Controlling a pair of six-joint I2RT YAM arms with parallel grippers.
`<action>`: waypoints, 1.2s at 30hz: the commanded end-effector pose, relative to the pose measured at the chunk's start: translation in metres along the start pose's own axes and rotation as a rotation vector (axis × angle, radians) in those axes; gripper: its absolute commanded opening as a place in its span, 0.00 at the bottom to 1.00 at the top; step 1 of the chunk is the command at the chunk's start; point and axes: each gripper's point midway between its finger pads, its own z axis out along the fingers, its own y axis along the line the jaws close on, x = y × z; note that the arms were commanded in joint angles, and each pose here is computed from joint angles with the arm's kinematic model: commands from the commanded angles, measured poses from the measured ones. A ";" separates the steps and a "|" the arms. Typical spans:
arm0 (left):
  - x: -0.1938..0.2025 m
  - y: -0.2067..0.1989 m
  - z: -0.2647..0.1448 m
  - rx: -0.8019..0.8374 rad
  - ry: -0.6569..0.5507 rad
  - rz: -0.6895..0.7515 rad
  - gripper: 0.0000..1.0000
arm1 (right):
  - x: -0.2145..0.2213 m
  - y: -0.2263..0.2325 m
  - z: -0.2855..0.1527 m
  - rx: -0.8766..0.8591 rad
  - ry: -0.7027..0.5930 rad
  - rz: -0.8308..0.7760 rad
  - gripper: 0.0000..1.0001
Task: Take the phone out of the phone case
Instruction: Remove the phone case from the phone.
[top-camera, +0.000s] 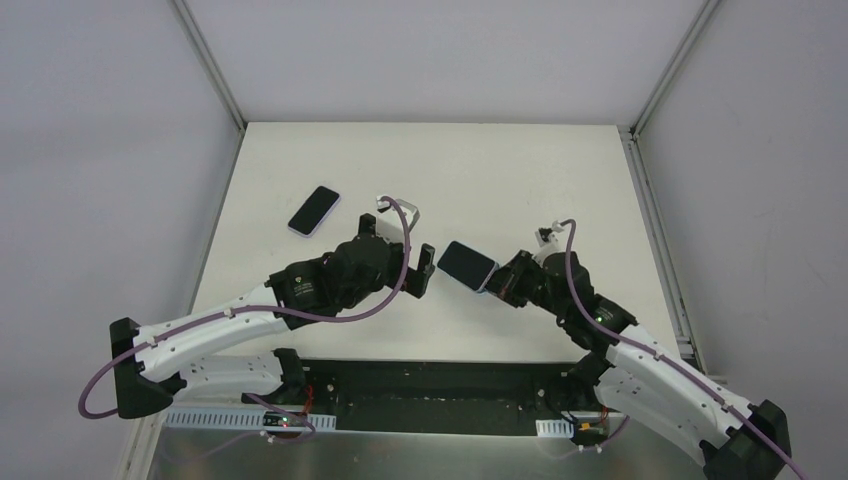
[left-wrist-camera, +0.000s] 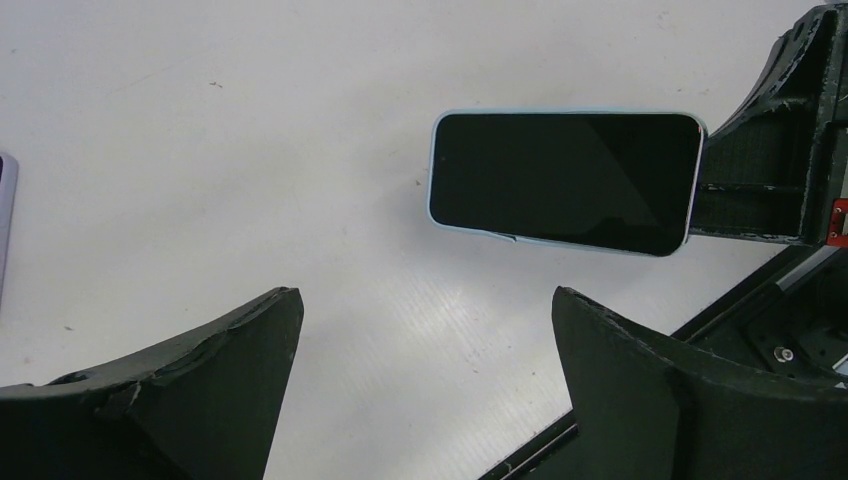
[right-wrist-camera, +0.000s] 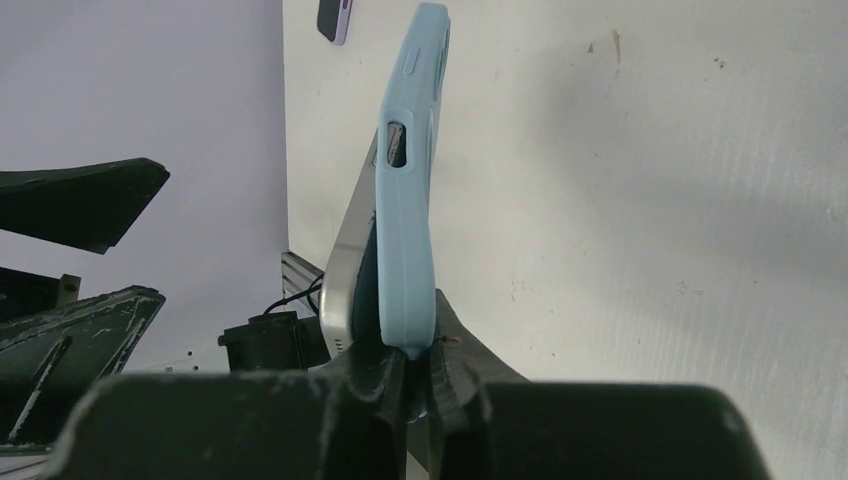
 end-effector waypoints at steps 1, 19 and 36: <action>-0.007 -0.004 -0.005 0.026 -0.014 0.016 0.99 | -0.027 0.051 -0.004 -0.132 -0.071 0.011 0.00; 0.014 -0.065 0.036 0.051 0.095 0.199 0.97 | -0.020 0.033 -0.001 -0.006 -0.037 0.052 0.00; 0.017 -0.098 0.051 0.118 0.132 0.311 0.91 | -0.011 0.032 -0.003 0.047 0.022 0.088 0.00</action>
